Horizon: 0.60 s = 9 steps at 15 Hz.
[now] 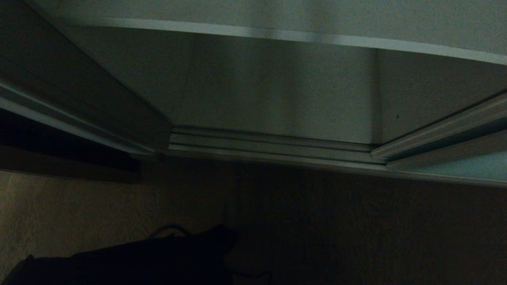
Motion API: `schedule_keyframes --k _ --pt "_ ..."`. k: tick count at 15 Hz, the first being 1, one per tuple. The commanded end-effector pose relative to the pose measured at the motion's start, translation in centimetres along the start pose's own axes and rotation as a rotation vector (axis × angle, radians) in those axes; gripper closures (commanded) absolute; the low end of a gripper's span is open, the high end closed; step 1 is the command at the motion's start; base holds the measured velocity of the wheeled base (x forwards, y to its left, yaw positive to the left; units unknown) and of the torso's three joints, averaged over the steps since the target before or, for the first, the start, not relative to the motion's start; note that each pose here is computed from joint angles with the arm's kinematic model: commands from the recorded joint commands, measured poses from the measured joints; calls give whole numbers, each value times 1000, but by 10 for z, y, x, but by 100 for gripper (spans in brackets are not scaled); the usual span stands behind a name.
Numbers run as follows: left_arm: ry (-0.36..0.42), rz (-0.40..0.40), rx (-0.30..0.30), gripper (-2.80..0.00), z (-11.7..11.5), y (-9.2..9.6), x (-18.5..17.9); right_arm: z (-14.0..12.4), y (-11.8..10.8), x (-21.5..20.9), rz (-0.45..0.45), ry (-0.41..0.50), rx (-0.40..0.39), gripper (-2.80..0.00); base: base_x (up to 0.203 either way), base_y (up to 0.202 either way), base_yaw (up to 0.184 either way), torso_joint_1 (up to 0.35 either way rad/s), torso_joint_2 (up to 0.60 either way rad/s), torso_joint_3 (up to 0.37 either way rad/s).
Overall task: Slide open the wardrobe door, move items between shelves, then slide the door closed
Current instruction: Place the bag on the lower shelf
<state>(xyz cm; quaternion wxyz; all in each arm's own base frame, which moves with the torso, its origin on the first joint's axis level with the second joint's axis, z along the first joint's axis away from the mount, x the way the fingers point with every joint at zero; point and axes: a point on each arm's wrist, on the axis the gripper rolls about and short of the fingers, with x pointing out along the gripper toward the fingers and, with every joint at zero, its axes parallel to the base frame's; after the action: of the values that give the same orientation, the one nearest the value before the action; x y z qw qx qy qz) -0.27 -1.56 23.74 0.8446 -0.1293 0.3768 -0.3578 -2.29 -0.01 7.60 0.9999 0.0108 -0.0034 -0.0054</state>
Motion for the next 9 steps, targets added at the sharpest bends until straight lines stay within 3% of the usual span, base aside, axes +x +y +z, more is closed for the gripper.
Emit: schedule_keyframes --k 1,5,9 --pt "79 -43 -81 0 12 9 10 0 0 0 0 -1 0 0 0 0 0 0 0 0" --pt "195 -87 -205 0 33 28 28 0 0 0 0 -1 0 0 0 0 0 0 0 0" --pt "290 -113 -268 0 58 47 51 0 0 0 0 -1 0 0 0 0 0 0 0 0"
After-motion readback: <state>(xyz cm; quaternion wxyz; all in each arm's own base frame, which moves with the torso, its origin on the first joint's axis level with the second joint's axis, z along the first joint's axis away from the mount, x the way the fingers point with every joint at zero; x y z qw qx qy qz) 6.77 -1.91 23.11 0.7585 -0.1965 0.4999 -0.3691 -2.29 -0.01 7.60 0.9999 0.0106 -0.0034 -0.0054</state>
